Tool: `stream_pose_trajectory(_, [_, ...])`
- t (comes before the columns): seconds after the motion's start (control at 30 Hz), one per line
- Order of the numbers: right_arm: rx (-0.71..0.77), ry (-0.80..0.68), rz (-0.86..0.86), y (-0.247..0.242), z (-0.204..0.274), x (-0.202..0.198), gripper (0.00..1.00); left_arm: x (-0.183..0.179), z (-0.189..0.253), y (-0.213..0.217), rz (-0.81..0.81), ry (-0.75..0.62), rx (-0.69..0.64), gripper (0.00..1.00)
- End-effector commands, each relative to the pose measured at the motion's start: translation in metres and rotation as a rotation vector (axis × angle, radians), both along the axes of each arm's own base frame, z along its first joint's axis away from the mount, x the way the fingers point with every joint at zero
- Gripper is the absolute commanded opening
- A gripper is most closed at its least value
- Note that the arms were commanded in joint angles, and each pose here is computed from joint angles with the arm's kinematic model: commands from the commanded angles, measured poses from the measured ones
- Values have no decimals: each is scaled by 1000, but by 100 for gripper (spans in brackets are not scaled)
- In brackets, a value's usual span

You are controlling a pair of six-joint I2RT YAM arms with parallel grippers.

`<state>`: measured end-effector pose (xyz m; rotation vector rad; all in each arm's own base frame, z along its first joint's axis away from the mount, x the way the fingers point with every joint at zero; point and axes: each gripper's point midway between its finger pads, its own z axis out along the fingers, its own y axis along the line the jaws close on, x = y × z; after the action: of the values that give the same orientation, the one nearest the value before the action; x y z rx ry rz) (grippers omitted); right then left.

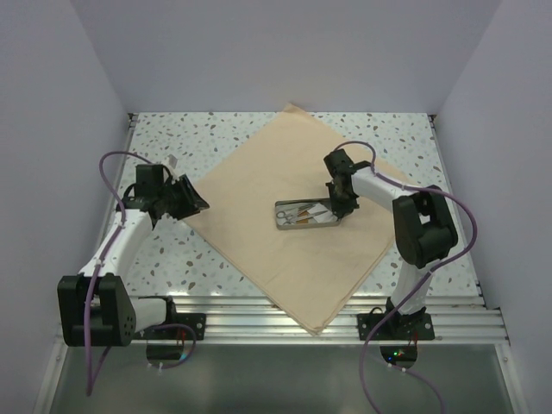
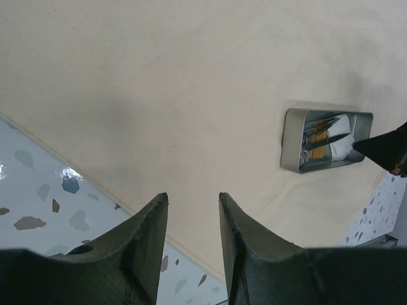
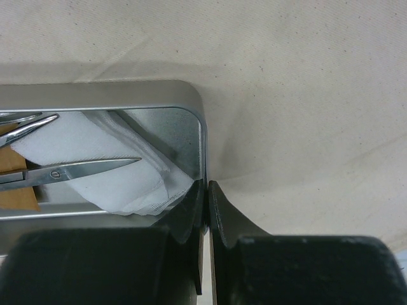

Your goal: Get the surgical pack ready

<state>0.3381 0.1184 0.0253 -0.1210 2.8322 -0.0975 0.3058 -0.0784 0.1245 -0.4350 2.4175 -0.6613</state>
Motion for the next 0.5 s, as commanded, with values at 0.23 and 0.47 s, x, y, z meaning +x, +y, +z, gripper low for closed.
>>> stream_pose_trajectory(0.23, [45, -13, -47, 14, 2, 13, 0, 2, 5, 1, -10, 2, 15, 41])
stream_pose_trajectory(0.47, [22, 0, -43, 13, -2, 17, 0, 2, 4, 0, -10, 3, 13, 41])
